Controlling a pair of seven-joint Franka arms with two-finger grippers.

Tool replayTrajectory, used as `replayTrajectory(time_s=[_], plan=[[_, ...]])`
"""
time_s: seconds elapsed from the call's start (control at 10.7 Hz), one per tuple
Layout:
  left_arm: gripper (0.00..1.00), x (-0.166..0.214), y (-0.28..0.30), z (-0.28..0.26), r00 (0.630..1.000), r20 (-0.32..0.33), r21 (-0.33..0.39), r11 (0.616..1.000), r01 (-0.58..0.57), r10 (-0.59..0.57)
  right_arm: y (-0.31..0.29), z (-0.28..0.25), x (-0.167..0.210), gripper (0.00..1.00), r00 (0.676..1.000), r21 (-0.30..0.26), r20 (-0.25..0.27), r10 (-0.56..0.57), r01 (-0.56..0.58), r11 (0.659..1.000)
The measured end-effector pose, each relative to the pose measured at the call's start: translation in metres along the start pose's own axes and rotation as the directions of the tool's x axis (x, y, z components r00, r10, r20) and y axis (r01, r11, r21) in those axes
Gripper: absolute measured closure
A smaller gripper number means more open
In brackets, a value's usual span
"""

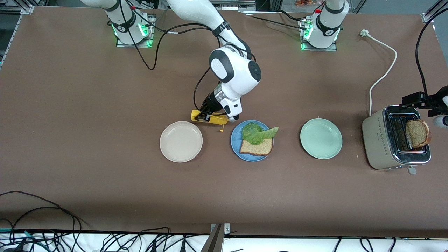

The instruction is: Make sandwich in blue plate with both arms

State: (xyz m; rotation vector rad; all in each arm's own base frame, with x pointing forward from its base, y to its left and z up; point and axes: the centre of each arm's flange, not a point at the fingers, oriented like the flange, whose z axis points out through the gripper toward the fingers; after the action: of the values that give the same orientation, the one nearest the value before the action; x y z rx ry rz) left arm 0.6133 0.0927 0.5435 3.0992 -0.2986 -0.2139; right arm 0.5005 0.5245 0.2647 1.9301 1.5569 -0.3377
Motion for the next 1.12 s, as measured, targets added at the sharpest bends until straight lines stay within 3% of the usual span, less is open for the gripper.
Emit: replayTrajectory(time_s=[0.56,0.84,1.12], plan=[[0.0,0.0,0.0,0.0,1.0,0.0,0.0,1.0,0.0,0.0,-0.001,0.012,0.012,0.72,1.0,-0.033,0.028,-0.001,0.002,0.999],[0.0,0.0,0.0,0.0,1.0,0.0,0.0,1.0,0.0,0.0,0.014,0.035,0.02,0.72,1.0,-0.06,-0.004,0.016,-0.016,0.998],[0.0,0.0,0.0,0.0,1.0,0.0,0.0,1.0,0.0,0.0,0.018,0.045,0.024,0.72,1.0,-0.067,-0.005,0.025,-0.025,0.997]])
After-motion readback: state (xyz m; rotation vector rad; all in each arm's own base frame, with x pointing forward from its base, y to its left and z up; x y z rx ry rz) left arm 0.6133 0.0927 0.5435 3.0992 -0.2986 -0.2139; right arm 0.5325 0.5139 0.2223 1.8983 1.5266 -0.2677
